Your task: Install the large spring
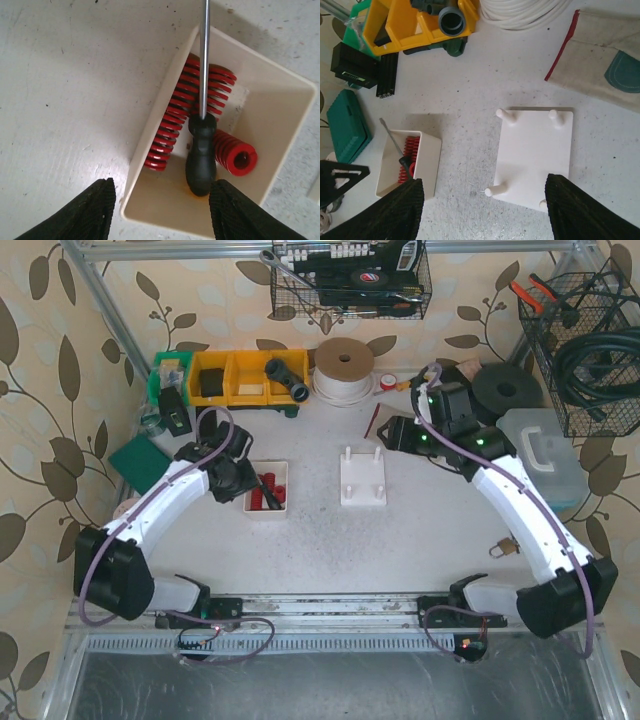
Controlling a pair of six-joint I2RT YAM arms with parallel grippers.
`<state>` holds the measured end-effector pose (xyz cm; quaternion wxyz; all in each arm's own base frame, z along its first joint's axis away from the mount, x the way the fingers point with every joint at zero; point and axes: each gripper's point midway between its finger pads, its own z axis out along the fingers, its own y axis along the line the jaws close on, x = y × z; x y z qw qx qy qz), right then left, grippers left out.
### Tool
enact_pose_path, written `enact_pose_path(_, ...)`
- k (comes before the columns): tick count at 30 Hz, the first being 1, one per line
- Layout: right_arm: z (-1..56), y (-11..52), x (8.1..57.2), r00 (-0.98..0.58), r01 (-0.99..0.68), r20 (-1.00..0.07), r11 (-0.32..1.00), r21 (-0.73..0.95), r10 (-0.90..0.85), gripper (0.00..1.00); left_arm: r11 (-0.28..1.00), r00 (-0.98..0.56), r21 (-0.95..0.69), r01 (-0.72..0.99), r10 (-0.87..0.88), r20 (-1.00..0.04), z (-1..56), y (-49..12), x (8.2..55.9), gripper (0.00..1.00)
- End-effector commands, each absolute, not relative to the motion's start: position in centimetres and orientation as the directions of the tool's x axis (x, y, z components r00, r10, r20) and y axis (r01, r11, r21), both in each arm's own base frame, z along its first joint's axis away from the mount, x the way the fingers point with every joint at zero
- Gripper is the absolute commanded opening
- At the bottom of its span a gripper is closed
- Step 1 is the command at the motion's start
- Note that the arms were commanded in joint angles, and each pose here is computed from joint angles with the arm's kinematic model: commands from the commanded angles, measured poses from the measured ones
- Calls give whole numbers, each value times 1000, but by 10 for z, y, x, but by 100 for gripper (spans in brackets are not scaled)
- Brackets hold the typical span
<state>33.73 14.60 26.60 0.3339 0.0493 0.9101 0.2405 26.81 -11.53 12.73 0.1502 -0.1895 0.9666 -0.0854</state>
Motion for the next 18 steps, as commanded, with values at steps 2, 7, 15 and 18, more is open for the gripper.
enact_pose_path(2,271,151,323,-757,-73,-597,875,479,264,67,906,-849,-221,-360,-417,-325,130,-127,295,55)
enact_pose_path(7,272,159,318,-768,-96,-590,867,489,248,67,907,-863,-180,-380,-418,-285,106,-140,304,52)
enact_pose_path(15,262,154,314,-768,-77,-586,872,484,257,68,905,-870,-102,-414,-426,-248,74,-139,305,51)
enact_pose_path(18,259,154,314,-770,-73,-584,874,481,257,69,905,-874,-97,-414,-425,-234,65,-142,308,51)
